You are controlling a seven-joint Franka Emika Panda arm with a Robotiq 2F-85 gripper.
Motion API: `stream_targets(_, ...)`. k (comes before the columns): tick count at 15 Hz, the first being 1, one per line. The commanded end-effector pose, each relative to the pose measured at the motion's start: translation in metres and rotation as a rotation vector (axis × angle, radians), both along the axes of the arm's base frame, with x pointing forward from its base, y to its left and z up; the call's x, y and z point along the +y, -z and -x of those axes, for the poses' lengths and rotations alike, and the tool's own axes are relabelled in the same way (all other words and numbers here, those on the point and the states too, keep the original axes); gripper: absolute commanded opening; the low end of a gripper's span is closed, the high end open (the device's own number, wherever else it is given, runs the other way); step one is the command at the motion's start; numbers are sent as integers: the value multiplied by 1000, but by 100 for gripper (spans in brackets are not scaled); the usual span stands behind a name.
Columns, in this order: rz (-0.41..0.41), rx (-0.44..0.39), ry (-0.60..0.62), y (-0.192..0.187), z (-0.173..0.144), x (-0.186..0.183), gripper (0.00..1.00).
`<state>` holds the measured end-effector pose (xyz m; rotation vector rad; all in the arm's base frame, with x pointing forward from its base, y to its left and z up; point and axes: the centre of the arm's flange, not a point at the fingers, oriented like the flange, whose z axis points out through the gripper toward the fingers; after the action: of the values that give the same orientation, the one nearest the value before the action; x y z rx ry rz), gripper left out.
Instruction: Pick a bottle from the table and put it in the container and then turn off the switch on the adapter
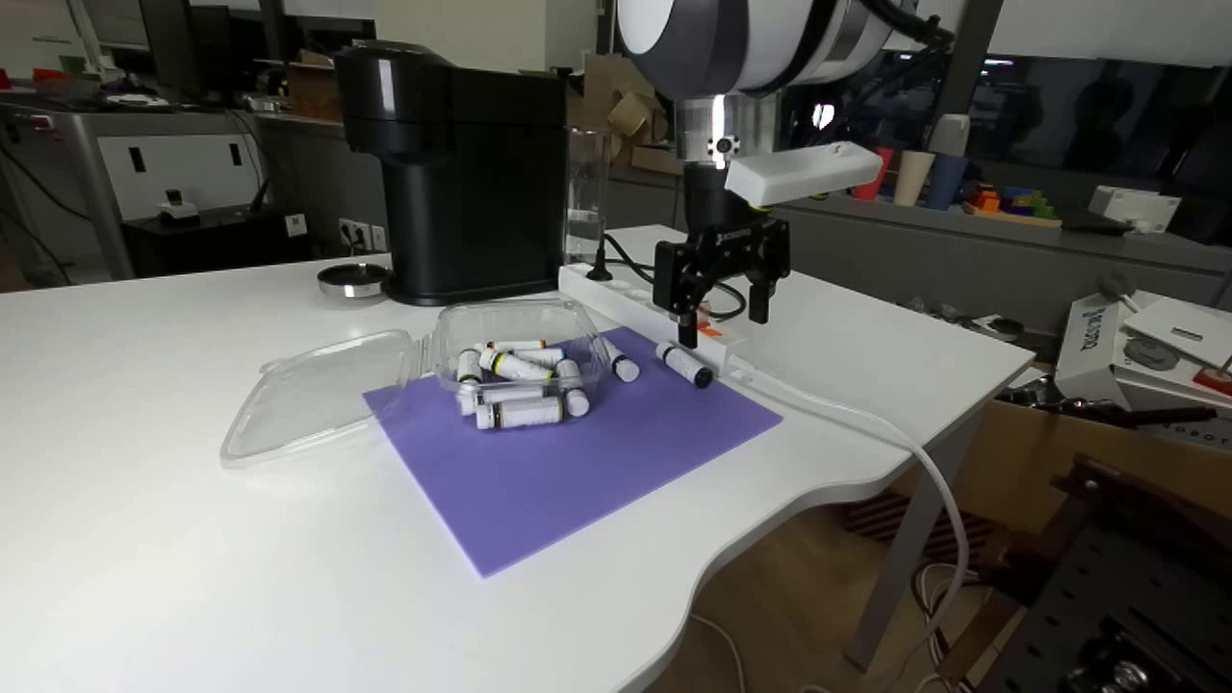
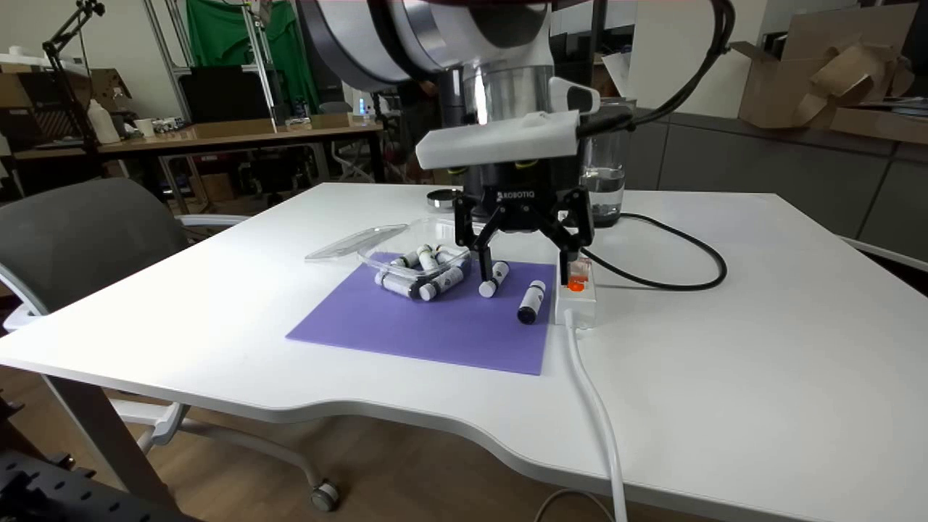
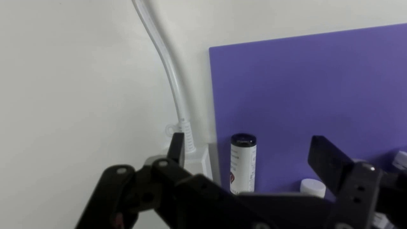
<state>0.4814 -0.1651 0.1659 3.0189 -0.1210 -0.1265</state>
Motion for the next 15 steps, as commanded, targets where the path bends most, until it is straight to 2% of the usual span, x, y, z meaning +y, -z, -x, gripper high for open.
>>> stream_targets(1, 12, 2, 3, 21, -14, -1, 100)
stream_targets(12, -3, 15, -29, 57, -30, 16, 100)
stream_targets(13, -4, 9, -27, 58, -31, 16, 82)
stream_targets(15, -10, 1, -25, 59, -32, 17, 66)
